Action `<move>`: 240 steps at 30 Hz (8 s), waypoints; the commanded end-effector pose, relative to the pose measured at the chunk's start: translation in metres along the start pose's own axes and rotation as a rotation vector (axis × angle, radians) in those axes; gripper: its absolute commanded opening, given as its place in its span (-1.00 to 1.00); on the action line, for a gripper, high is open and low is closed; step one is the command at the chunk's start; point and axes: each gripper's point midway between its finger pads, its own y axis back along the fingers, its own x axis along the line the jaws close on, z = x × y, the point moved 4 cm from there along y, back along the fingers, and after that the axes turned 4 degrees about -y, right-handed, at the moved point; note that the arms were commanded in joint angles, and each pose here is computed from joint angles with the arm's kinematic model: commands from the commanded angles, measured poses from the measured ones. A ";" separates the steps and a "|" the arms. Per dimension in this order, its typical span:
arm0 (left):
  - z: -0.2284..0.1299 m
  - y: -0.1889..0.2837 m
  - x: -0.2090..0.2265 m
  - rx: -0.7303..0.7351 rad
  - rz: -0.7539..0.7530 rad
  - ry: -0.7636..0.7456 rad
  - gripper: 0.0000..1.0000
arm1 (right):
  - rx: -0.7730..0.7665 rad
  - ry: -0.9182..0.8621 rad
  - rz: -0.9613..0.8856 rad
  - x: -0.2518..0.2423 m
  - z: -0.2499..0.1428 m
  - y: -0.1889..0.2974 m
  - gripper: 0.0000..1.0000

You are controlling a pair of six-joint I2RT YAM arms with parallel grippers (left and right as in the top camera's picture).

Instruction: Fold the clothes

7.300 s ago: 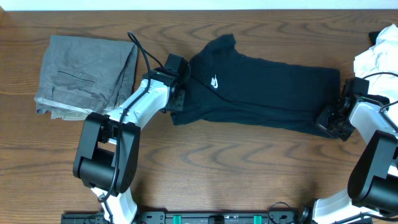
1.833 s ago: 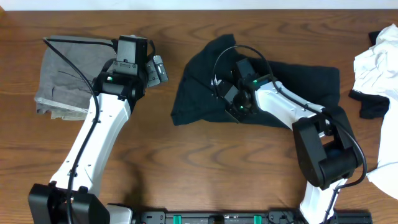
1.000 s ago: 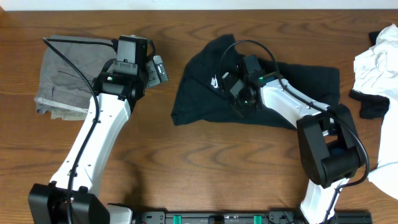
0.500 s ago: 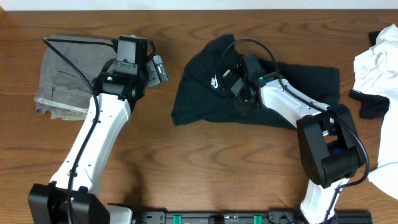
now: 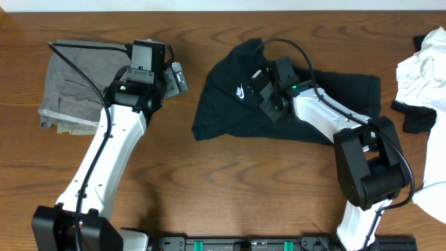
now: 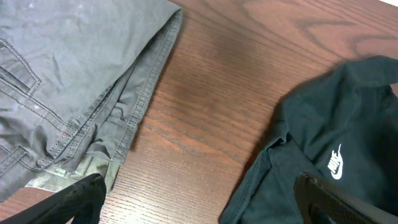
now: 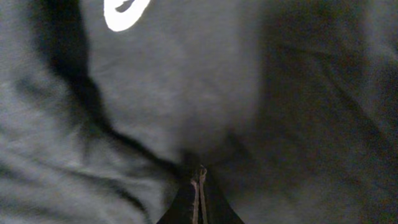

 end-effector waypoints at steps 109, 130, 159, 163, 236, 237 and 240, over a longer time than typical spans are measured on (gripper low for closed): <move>0.004 0.001 0.001 -0.009 0.005 0.007 0.96 | 0.160 -0.525 -0.068 -0.078 -0.057 0.059 -0.98; 0.004 0.001 0.001 -0.009 0.005 0.007 0.96 | 0.278 -0.563 -0.116 -0.077 -0.096 0.044 -0.97; 0.004 0.001 0.001 -0.009 0.005 0.007 0.96 | 0.310 -0.599 -0.015 -0.058 -0.109 0.037 -0.97; 0.004 0.001 0.001 -0.009 0.005 0.007 0.96 | 0.282 -0.598 -0.022 -0.057 -0.111 0.029 -0.97; 0.026 -0.153 -0.164 -0.040 -0.181 -0.701 -0.19 | -0.093 -0.890 -0.310 -0.232 -0.054 0.143 0.11; 0.024 -0.160 -0.163 -0.039 -0.179 -0.698 -0.19 | -0.091 -0.890 -0.308 -0.231 -0.054 0.142 0.10; 0.019 -0.180 -0.165 -0.049 -0.180 -0.699 -0.18 | -0.091 -0.890 -0.308 -0.231 -0.054 0.141 0.09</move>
